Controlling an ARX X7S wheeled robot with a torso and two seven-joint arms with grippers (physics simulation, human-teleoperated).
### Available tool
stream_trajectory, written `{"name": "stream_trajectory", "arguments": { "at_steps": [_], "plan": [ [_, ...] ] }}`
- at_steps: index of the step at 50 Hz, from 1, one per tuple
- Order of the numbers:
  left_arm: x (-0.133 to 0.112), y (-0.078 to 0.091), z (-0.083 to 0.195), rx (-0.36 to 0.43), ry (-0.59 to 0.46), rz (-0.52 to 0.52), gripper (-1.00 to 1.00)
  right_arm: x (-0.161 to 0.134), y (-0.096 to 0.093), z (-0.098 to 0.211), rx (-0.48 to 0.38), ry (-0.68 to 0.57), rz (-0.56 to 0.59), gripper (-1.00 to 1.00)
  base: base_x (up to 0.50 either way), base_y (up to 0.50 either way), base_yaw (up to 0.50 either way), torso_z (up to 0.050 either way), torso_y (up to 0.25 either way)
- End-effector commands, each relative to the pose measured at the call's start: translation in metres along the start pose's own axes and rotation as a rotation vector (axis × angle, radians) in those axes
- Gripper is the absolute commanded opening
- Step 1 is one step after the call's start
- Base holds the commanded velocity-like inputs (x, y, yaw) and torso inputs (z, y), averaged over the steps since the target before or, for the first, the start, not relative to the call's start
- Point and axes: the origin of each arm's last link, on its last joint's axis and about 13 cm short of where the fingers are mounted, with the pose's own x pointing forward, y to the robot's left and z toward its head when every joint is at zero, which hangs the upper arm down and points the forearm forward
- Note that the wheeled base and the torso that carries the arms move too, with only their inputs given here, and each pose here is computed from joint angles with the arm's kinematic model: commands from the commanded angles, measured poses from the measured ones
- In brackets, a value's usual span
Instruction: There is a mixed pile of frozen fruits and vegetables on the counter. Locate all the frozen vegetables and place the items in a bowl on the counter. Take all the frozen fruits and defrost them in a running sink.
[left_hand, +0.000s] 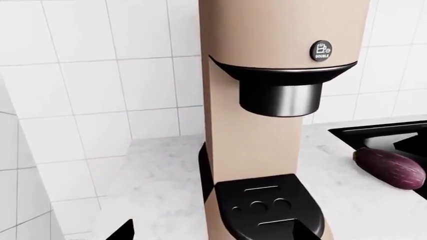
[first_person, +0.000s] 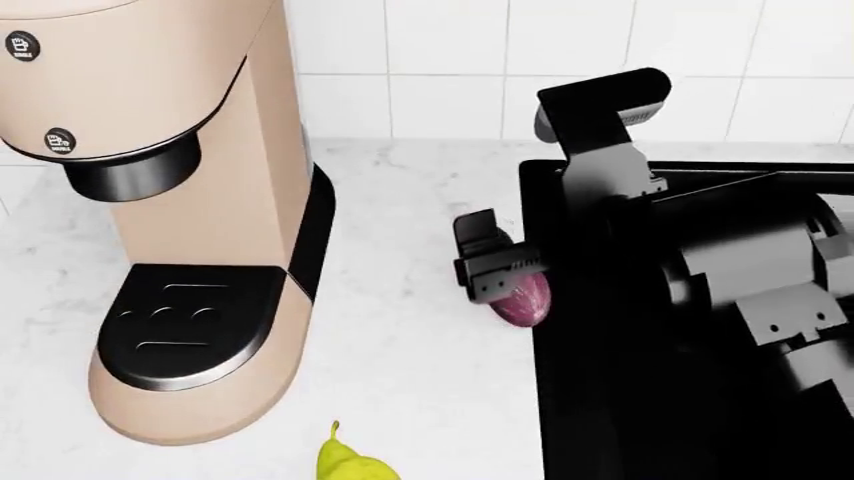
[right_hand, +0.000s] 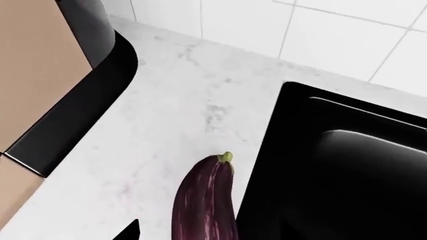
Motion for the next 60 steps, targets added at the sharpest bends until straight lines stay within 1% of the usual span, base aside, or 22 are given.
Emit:
{"name": "stream_trajectory", "arguments": {
  "at_steps": [1, 12, 22, 30, 35, 42, 49, 50, 60],
  "plan": [
    [0.000, 0.000, -0.004, 0.001, 0.004, 0.002, 1.00, 0.015, -0.004, -0.008, 0.022, 0.034, 0.018, 1.00, 0.00, 0.00, 0.00, 0.000, 0.000],
    [-0.004, 0.004, -0.005, 0.003, 0.007, 0.009, 1.00, 0.027, -0.008, -0.019, 0.042, 0.059, 0.019, 1.00, 0.00, 0.00, 0.00, 0.000, 0.000],
    [-0.005, 0.005, -0.017, 0.004, 0.010, 0.008, 1.00, 0.037, -0.008, -0.027, 0.041, 0.087, 0.035, 1.00, 0.00, 0.00, 0.00, 0.000, 0.000],
    [-0.005, 0.005, -0.026, 0.005, 0.012, 0.010, 1.00, 0.039, -0.006, -0.030, 0.055, 0.098, 0.053, 1.00, 0.00, 0.00, 0.00, 0.000, 0.000],
    [-0.009, 0.004, -0.029, 0.004, 0.012, 0.008, 1.00, 0.041, -0.005, -0.032, 0.030, 0.102, 0.056, 1.00, 0.00, 0.00, 0.00, 0.000, 0.000],
    [-0.015, 0.002, -0.035, 0.005, 0.014, 0.007, 1.00, 0.041, -0.005, -0.033, 0.036, 0.106, 0.055, 1.00, 0.00, 0.00, 0.00, 0.000, 0.000],
    [-0.019, 0.000, -0.040, 0.004, 0.015, 0.004, 1.00, 0.042, -0.005, -0.032, 0.014, 0.094, 0.054, 1.00, 0.00, 0.00, 0.00, 0.000, 0.000],
    [-0.020, 0.000, -0.041, 0.004, 0.015, 0.004, 1.00, 0.042, -0.005, -0.033, 0.012, 0.096, 0.063, -1.00, 0.00, 0.00, 0.00, 0.000, 0.000],
    [-0.029, -0.002, -0.048, 0.002, 0.015, 0.005, 1.00, 0.040, -0.006, -0.031, 0.009, 0.082, 0.056, -1.00, 0.00, 0.00, 0.00, 0.000, 0.000]
  ]
}}
